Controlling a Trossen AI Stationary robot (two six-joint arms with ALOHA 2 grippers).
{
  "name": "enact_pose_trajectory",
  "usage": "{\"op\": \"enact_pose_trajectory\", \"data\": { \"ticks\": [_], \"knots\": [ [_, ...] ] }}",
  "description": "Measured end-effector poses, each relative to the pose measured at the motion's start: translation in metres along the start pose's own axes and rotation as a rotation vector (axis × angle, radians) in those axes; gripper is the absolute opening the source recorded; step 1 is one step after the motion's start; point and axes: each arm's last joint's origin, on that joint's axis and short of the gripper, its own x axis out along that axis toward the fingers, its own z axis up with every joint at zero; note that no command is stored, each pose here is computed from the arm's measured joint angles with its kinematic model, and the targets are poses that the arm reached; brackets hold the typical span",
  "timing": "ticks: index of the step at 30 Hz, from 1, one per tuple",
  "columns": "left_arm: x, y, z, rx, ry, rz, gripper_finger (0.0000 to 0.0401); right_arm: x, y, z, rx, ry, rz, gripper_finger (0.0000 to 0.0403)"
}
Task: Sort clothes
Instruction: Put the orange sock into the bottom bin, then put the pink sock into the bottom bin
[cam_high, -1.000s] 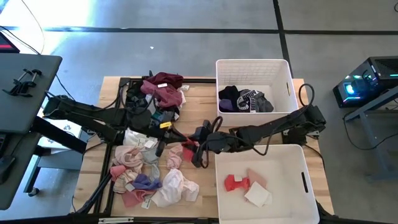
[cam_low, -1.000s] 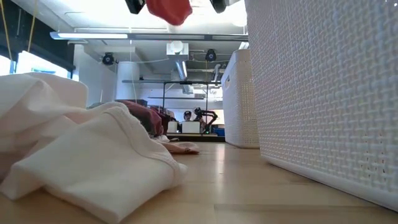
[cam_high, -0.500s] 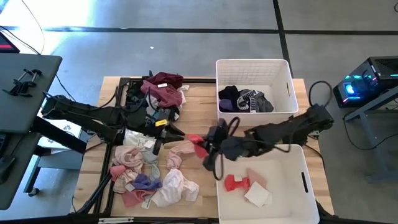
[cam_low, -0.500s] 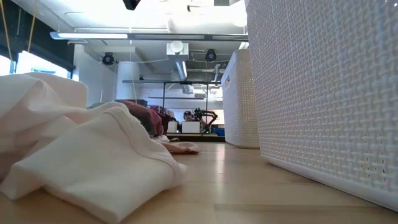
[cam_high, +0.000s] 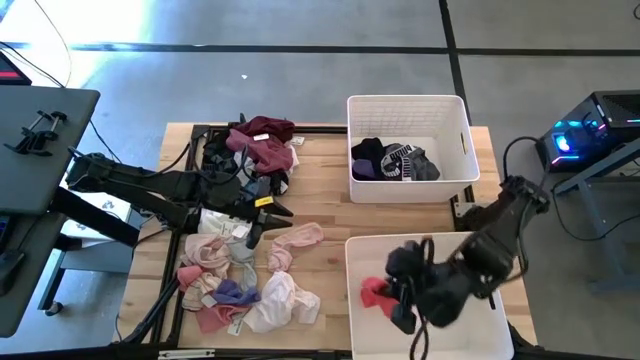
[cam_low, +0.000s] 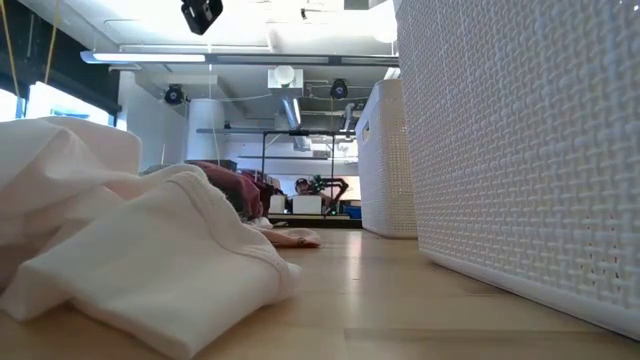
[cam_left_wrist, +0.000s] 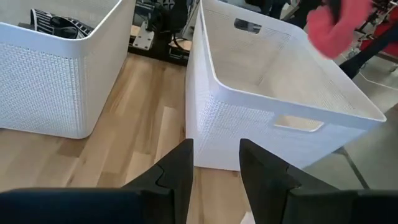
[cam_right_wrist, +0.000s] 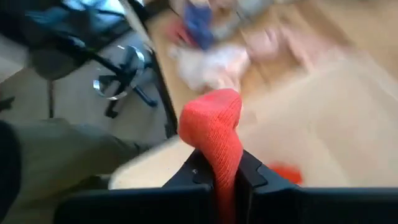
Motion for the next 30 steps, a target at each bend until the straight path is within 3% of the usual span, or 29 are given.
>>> {"op": "enact_pose_trajectory", "data": {
  "ticks": [10, 15, 22, 26, 30],
  "knots": [
    [0.002, 0.000, -0.001, 0.000, 0.010, 0.006, 0.0120, 0.054, -0.020, -0.067, 0.262, 0.250, -0.177, 0.0014],
    [0.002, 0.001, -0.002, 0.000, 0.018, 0.009, 0.0120, 0.074, -0.030, -0.081, 0.339, 0.416, -0.200, 0.0075],
    [0.002, 0.002, -0.007, 0.002, 0.072, 0.027, 0.0120, 0.072, -0.036, -0.071, 0.383, 0.499, -0.248, 0.0165],
    [0.002, 0.003, -0.011, 0.003, 0.112, 0.040, 0.0120, 0.054, -0.033, -0.053, 0.389, 0.455, -0.259, 0.0172],
    [0.007, 0.005, -0.015, -0.002, 0.150, 0.053, 0.0120, 0.029, -0.025, -0.031, 0.367, 0.323, -0.220, 0.0168]
  ]
}}
